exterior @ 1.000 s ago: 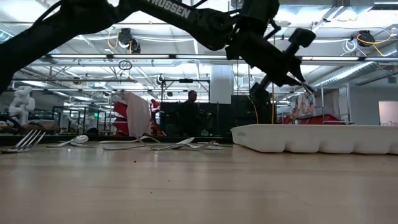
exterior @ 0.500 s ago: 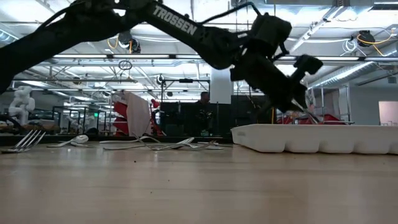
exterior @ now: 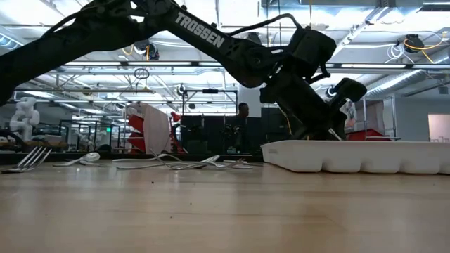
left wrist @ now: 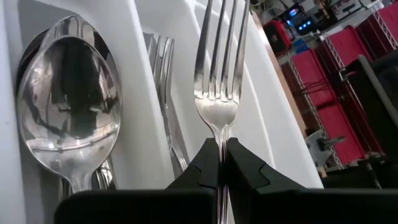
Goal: Sort silverware
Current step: Put the fork into the silverware tray, then put the table knife into the silverware tray
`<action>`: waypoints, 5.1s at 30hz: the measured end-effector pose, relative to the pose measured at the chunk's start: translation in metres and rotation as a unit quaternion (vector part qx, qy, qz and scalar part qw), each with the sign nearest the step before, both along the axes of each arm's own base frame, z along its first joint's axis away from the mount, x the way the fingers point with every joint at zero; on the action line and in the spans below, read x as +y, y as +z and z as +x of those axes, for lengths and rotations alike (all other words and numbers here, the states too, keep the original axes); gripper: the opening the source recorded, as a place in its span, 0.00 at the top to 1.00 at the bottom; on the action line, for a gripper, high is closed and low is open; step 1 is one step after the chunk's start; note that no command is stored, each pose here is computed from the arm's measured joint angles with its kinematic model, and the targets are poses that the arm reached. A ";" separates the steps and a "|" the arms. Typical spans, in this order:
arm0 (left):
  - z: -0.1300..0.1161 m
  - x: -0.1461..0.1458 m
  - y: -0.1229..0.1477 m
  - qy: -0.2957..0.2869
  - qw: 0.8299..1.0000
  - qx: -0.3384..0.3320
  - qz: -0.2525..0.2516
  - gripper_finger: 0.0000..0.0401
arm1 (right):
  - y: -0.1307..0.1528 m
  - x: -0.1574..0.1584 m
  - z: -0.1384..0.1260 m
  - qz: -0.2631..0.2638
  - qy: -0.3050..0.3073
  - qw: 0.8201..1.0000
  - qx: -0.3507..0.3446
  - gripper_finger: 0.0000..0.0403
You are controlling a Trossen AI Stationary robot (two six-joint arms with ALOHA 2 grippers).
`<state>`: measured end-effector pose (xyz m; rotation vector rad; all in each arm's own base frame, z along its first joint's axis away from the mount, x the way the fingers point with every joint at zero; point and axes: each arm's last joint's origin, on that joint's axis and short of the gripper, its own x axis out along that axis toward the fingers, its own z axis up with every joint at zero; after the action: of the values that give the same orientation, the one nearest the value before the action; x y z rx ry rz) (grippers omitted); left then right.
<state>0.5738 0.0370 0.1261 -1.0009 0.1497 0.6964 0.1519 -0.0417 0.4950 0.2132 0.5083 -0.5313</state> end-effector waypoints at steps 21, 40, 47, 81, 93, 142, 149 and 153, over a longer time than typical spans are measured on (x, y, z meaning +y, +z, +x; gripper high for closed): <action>0.001 0.016 0.001 -0.062 0.998 0.001 -0.009 0.78 | 0.000 0.000 0.000 -0.015 0.012 1.000 0.009 0.29; -0.011 0.012 0.124 -0.313 0.948 -0.045 -0.029 0.77 | 0.000 0.000 0.000 -0.057 0.041 0.997 0.032 0.29; -0.083 0.006 0.194 -0.433 0.881 0.152 0.112 0.77 | 0.000 0.000 -0.001 -0.072 0.049 0.995 0.040 0.29; -0.434 -0.049 0.400 -0.262 0.906 0.220 0.250 0.78 | -0.054 -0.041 0.146 -0.244 0.045 0.950 0.192 0.29; -0.416 -0.048 0.399 -0.249 0.856 0.277 0.358 0.78 | -0.090 -0.066 0.182 -0.256 -0.038 0.930 0.261 0.29; -0.547 -0.020 0.309 -0.006 0.970 0.205 0.133 0.77 | -0.292 -0.174 0.239 0.183 -0.068 0.925 0.325 0.29; -0.549 -0.020 0.309 -0.006 0.970 0.203 0.133 0.77 | -0.304 -0.182 0.239 0.208 -0.079 0.920 0.322 0.29; -0.549 -0.020 0.309 -0.005 0.970 0.203 0.133 0.77 | -0.304 -0.183 0.241 0.217 -0.088 0.923 0.306 0.29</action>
<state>0.0245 0.0174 0.4350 -0.5918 0.4073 0.8816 0.3925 -0.2247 0.1911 0.5267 1.2292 -0.6572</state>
